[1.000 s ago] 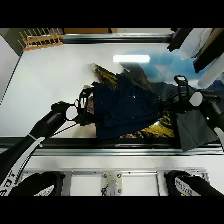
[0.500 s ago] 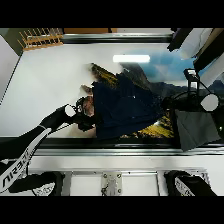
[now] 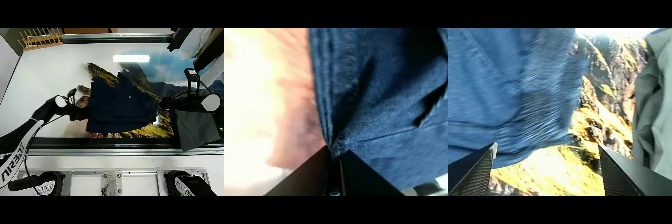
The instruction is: Fold the clothes and pants, and hang the long-sleeved shirts on hangers.
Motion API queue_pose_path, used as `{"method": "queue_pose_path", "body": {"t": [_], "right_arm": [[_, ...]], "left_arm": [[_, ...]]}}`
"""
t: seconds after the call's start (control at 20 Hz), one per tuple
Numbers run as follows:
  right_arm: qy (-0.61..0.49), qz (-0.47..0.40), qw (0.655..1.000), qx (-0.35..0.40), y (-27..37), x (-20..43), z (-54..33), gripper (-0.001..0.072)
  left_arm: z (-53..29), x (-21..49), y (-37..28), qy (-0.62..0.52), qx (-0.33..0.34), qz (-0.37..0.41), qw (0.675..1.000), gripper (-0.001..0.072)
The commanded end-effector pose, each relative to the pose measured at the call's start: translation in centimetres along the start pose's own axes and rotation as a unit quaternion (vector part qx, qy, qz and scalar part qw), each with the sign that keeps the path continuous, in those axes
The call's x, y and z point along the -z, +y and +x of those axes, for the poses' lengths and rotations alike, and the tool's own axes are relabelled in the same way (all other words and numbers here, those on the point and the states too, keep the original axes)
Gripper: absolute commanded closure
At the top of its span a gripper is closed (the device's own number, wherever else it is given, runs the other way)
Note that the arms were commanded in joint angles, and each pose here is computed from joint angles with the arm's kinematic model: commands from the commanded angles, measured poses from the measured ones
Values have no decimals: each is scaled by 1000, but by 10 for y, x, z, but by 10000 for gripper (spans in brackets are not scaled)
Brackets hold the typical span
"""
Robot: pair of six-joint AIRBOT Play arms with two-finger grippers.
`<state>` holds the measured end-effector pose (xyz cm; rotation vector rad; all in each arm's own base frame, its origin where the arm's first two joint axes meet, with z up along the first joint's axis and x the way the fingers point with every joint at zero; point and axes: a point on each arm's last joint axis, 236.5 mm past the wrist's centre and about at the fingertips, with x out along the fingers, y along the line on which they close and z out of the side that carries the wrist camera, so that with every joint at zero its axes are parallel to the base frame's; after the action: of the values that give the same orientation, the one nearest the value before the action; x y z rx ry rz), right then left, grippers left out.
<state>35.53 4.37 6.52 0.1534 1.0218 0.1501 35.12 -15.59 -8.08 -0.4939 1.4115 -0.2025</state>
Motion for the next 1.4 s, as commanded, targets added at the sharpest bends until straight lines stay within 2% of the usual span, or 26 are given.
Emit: {"method": "queue_pose_path", "body": {"t": [0.0, 0.25, 0.3, 0.35, 0.4, 0.45, 0.75, 1.05, 1.35], "right_arm": [[-2, 14, 1000, -22, 10, -1, 0, -3], [-1, 31, 999, -27, 13, -1, 1, -3], [0, 33, 999, -27, 12, -1, 2, -3], [2, 37, 999, -27, 12, 0, 3, -2], [4, 38, 999, -27, 12, 1, 4, -2], [7, 41, 999, -31, 14, 3, 5, -3], [28, 52, 998, -38, 15, 19, 16, -3], [75, 76, 993, -49, 16, 46, 41, -3], [112, 111, 986, -61, 17, 59, 81, -3]], "left_arm": [[-45, -24, 43, -45, -48, 7, 998, 694], [-54, -18, 50, -35, -53, 1, 998, 692], [-54, -17, 51, -32, -54, 2, 998, 669], [-54, -15, 51, -28, -54, 6, 998, 425], [-54, -12, 51, -22, -55, 10, 998, 111], [-54, -10, 53, -16, -58, 12, 998, 74], [-29, 18, 74, 9, -66, -12, 998, 91], [-24, -19, 60, -78, -31, -40, 996, 91], [-3, -4, 65, -37, -33, -54, 997, 92]]}}
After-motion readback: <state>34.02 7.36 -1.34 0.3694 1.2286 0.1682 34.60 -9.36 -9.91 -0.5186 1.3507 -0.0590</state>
